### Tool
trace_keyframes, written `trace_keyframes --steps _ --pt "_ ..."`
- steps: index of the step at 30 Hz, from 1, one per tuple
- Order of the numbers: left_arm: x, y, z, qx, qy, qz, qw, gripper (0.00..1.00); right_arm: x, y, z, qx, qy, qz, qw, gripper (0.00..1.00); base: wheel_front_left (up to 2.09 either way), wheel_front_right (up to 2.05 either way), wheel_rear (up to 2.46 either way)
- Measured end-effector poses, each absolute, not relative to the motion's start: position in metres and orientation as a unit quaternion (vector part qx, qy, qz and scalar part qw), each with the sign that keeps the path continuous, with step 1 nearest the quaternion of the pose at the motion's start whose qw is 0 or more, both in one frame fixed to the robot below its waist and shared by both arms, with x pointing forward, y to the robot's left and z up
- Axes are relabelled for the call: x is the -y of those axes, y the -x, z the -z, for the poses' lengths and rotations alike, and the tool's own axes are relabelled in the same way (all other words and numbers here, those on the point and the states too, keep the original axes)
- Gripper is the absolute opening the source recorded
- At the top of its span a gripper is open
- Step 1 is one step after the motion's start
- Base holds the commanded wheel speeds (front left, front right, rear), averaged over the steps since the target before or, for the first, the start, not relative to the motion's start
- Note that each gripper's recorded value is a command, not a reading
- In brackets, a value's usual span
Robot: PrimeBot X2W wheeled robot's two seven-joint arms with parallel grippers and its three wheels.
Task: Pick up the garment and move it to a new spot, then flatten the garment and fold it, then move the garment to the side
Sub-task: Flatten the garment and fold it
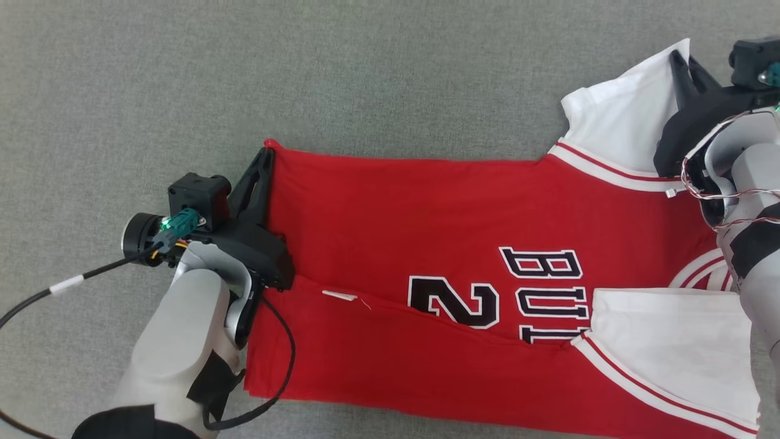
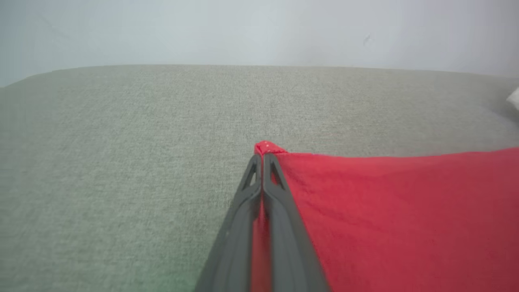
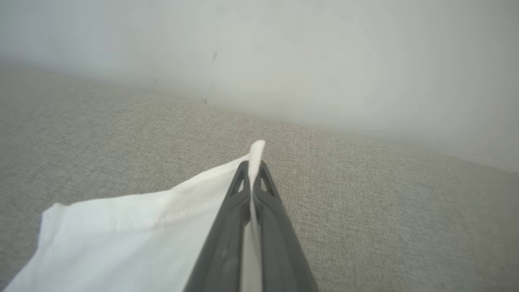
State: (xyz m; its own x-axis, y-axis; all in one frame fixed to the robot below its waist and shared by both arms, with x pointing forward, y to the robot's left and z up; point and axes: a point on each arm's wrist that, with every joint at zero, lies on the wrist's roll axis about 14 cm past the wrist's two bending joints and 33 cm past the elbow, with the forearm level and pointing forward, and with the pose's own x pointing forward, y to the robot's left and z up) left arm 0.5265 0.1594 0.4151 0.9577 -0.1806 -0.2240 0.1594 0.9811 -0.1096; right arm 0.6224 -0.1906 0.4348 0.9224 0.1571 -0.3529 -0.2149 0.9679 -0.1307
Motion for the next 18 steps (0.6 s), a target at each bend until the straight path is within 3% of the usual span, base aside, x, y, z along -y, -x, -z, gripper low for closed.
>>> trace_keyframes --steps 9,18 --pt "-0.164 -0.506 -0.44 -0.077 0.043 0.073 0.993 0.0 0.194 -0.602 -0.469 -0.096 0.057 -0.089 0.99 0.0 0.0 0.0 0.0" --pt "-0.169 -0.456 -0.455 -0.052 0.051 0.053 0.996 0.0 0.203 -0.533 -0.488 -0.05 0.022 -0.096 0.994 0.0 0.0 0.0 0.0"
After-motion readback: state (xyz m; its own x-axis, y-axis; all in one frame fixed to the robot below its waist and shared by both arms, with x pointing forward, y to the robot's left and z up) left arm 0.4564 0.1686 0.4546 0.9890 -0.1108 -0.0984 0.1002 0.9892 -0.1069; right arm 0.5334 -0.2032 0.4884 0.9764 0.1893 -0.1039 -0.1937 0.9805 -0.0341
